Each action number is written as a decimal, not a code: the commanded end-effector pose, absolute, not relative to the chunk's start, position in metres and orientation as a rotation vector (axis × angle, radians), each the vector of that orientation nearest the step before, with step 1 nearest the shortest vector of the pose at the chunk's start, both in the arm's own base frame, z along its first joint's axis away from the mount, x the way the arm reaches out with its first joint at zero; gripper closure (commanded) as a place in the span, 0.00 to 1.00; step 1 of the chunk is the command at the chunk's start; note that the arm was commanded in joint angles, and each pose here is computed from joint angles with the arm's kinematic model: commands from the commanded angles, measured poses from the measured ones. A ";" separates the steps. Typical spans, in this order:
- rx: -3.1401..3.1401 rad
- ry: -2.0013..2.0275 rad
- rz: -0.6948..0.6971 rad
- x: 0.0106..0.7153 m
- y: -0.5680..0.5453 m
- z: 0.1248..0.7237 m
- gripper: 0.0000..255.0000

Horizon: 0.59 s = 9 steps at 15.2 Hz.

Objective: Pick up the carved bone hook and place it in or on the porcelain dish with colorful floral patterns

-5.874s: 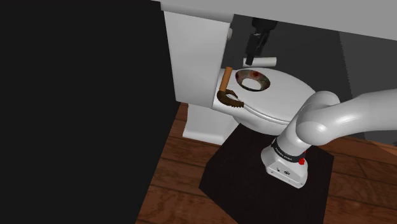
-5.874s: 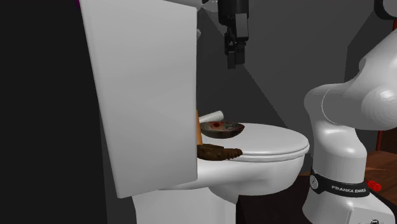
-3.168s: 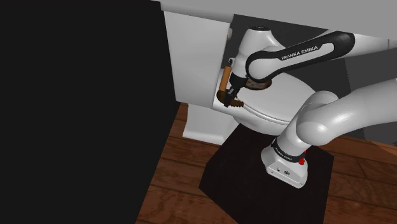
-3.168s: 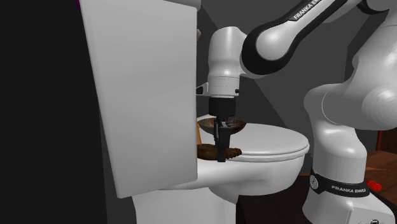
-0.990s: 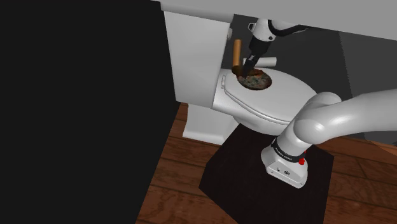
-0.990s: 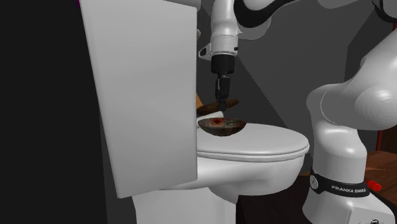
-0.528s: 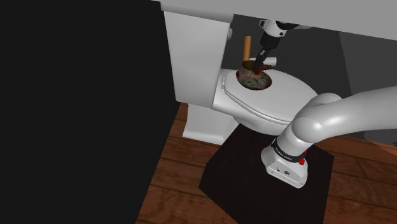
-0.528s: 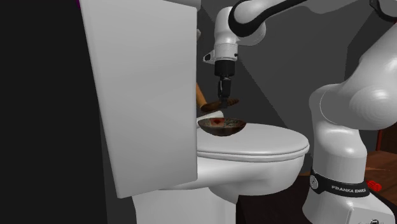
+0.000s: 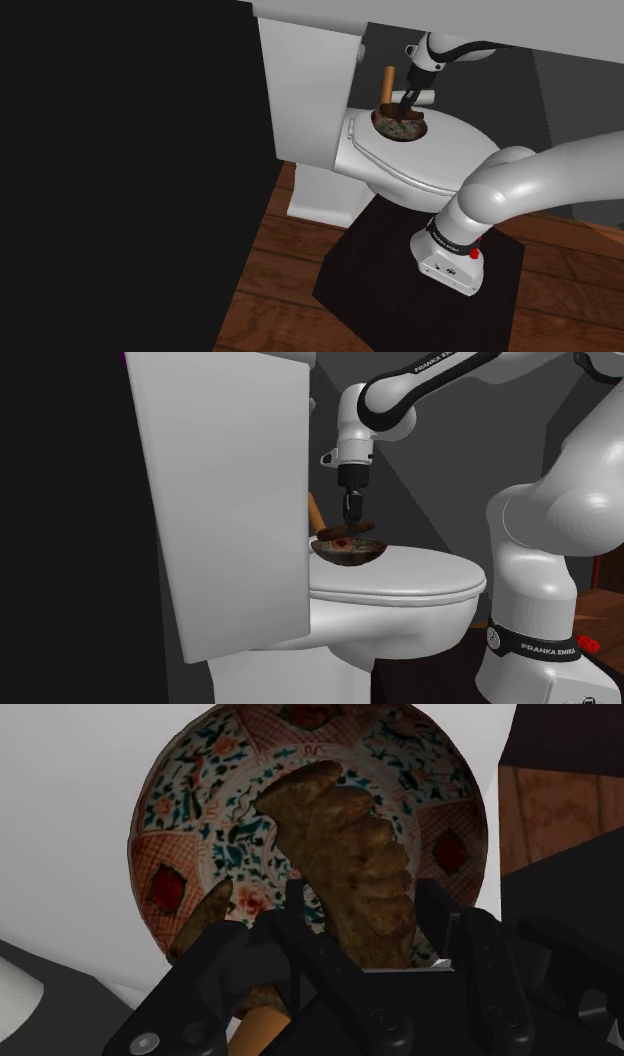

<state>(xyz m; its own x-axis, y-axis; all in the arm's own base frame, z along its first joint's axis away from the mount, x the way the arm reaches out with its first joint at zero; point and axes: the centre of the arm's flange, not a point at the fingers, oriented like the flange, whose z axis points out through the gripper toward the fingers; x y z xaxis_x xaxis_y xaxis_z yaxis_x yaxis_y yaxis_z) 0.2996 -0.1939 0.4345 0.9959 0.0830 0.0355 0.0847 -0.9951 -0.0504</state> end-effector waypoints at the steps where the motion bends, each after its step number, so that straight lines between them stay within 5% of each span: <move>1: -3.087 -0.130 -0.053 0.299 -0.194 0.424 1.00; 9: -3.087 -0.130 -0.053 0.299 -0.194 0.399 1.00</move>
<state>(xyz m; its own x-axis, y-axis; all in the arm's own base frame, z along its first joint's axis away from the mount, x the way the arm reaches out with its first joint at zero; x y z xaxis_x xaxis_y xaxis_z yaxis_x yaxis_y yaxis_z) 0.2994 -0.1941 0.3998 0.9959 0.0830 0.0360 0.0847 -0.9951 -0.0502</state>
